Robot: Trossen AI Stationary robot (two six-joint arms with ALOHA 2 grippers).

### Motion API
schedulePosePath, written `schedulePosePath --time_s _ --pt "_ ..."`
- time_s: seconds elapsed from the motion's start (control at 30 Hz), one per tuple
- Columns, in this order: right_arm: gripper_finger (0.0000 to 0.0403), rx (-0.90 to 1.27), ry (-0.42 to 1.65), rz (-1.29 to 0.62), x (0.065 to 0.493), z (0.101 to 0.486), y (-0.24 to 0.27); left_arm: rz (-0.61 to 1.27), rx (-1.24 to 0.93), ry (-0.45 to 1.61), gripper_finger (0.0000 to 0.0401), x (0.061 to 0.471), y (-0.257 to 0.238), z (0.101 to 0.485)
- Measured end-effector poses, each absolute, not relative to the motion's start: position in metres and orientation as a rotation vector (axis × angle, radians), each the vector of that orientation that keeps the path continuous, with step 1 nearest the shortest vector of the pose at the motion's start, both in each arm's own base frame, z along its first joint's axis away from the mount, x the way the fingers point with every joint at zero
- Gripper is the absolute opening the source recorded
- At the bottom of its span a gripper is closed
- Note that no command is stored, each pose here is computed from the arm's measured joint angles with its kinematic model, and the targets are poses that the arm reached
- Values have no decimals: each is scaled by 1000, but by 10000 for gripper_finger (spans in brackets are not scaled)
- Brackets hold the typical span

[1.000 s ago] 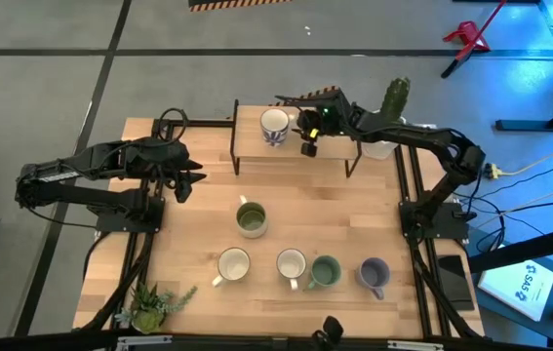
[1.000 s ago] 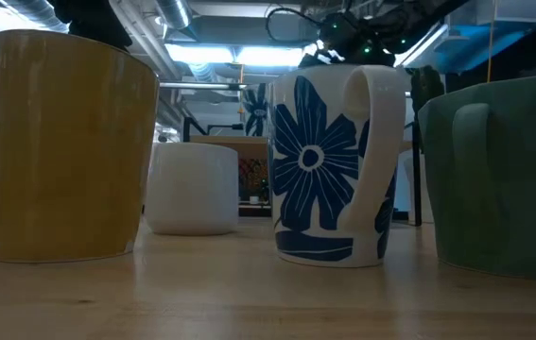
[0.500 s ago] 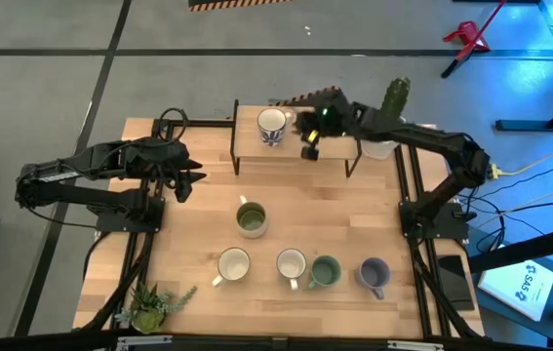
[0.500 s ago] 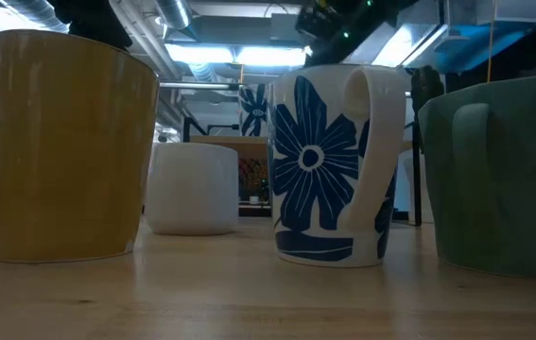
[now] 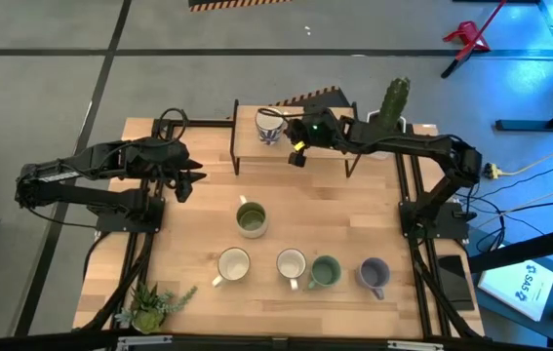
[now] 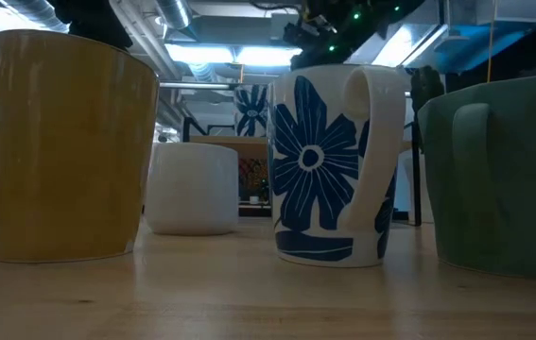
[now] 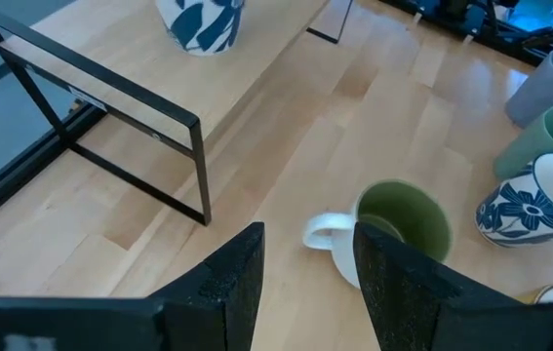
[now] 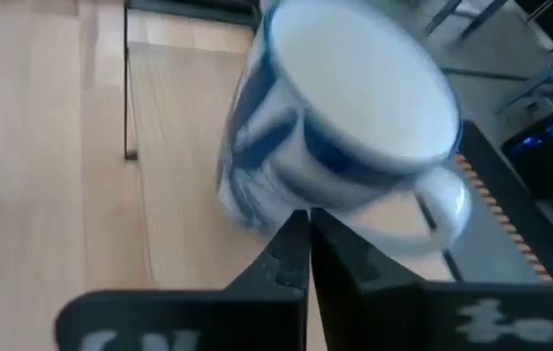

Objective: Place coffee mugs
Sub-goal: Put the top blue patterned mug on the shelf

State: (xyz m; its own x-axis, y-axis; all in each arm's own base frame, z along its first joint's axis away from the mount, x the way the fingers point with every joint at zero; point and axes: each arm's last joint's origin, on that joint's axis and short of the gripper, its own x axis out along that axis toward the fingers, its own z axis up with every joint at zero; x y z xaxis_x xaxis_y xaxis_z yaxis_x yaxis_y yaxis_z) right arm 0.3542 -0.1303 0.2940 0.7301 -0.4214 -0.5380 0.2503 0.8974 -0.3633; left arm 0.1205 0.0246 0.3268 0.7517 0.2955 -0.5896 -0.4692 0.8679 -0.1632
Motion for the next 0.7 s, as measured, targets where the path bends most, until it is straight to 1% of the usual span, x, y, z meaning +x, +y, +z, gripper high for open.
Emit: schedulePosePath --time_s 0.17,0.43,0.57,0.7 --pt "1 -270 628 -356 368 280 -134 426 -312 587 153 121 25 327" --pt "0 -300 580 -361 378 271 -142 427 -311 588 153 120 25 327" --pt "0 -317 578 -372 376 277 -146 427 -311 588 153 120 25 327" --pt "0 -324 628 -403 366 296 -143 427 -308 589 153 120 25 327"
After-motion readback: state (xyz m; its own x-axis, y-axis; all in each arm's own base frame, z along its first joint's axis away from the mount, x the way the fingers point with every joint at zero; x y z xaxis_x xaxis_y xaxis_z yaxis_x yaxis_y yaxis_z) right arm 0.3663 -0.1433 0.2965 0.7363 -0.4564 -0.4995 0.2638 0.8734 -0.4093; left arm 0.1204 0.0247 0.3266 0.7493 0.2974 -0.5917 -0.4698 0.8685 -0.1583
